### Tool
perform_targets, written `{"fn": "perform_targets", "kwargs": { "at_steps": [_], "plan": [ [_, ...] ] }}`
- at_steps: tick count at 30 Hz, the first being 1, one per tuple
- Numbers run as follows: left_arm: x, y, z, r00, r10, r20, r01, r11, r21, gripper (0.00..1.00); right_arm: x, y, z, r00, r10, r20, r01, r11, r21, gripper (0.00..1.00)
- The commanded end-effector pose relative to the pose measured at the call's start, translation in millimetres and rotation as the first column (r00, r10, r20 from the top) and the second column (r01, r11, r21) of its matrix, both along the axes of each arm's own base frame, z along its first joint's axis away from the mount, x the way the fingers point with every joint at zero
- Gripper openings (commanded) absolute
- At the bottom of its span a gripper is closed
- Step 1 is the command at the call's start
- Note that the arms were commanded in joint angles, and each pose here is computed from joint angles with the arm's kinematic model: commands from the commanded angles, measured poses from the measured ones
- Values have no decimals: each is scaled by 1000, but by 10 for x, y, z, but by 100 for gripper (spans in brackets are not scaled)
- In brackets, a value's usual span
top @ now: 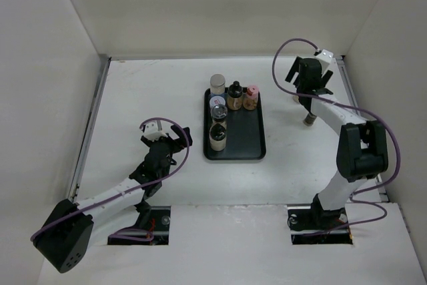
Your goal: Organize the condiment bottles
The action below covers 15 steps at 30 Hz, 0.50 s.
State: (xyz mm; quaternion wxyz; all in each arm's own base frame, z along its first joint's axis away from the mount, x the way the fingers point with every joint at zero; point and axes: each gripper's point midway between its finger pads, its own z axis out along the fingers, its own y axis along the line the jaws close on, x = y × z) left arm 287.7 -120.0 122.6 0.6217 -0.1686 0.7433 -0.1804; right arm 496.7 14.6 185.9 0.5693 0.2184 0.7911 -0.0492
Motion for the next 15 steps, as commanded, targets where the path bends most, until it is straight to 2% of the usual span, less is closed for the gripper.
{"fn": "perform_targets", "kwargs": {
  "at_steps": [1,4,10,14,15],
  "plan": [
    [13,-33,117,999,-7,39,8,999,-35,100,75,-193,-161,997,-50,-63,49,999,-21,98],
    [8,-25,103,999,-2,38,4,1000,-31,100,120,-371,-261,992,-83,-96,81,996,-22,99],
    [18,-75,40,1000,-16,18,16,1000,-21,100,304,-420,-420,992,-46,-118,47,999,4,96],
    [15,-82,40,1000,-18,18,18,1000,-20,100,388,-447,-453,992,-45,-119,44,999,-5,81],
    [14,-75,34,1000,-15,17,15,1000,-19,100,399,-455,-438,993,-45,-112,45,999,-6,74]
  ]
}}
